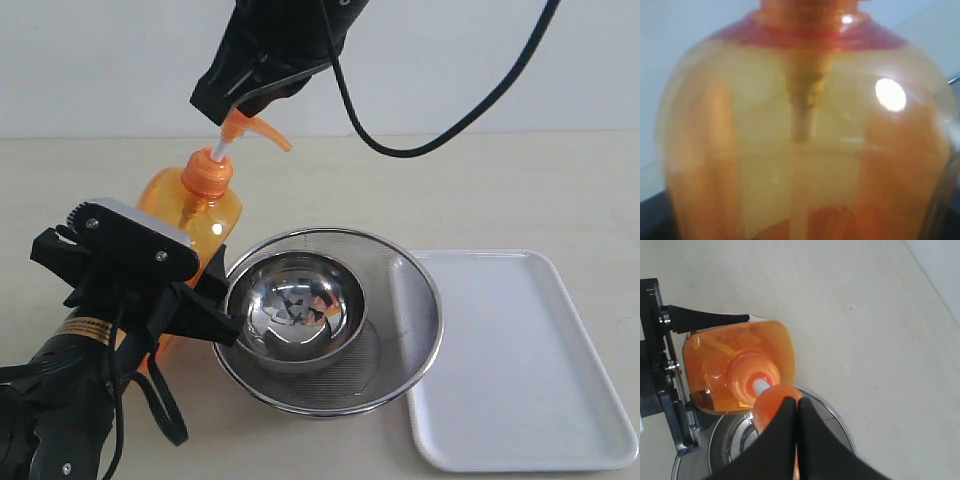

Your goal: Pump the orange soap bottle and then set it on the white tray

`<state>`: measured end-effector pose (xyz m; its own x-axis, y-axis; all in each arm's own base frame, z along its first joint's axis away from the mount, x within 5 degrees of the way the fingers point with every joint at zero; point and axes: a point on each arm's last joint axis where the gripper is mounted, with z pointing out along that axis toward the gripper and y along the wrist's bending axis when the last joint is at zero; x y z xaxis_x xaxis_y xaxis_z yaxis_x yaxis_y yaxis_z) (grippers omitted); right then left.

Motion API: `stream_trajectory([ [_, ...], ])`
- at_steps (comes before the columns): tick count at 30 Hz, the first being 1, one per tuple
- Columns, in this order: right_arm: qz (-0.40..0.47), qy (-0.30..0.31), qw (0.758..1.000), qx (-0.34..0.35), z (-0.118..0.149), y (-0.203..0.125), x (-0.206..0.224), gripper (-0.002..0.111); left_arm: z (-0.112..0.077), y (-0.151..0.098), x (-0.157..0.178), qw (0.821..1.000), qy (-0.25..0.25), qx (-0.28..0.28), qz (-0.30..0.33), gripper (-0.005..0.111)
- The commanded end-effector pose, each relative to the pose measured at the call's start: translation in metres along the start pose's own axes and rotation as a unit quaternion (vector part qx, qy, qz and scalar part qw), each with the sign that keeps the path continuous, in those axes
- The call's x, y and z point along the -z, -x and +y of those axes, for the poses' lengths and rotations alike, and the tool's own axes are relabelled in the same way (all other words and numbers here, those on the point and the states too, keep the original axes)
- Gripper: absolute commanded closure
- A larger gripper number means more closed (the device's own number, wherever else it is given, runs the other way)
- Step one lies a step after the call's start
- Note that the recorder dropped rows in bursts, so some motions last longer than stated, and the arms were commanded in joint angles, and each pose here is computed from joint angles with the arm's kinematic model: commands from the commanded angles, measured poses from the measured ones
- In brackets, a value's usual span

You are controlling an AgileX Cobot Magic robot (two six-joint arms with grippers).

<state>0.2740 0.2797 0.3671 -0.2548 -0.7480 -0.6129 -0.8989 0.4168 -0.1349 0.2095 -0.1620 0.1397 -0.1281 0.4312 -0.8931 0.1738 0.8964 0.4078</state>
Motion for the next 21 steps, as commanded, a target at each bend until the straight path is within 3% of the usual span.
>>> stream_trajectory([
  [1, 0.015, 0.029, 0.999, -0.006, 0.0054, -0.0054, -0.0099, 0.109, 0.0002, 0.008, -0.0003, 1.0, 0.007, 0.01, -0.029, 0.102],
  [21, 0.012, 0.044, 0.999, -0.012, 0.0081, -0.005, -0.0099, 0.109, -0.0003, 0.0084, -0.0003, 0.999, 0.004, 0.009, -0.031, 0.102],
])
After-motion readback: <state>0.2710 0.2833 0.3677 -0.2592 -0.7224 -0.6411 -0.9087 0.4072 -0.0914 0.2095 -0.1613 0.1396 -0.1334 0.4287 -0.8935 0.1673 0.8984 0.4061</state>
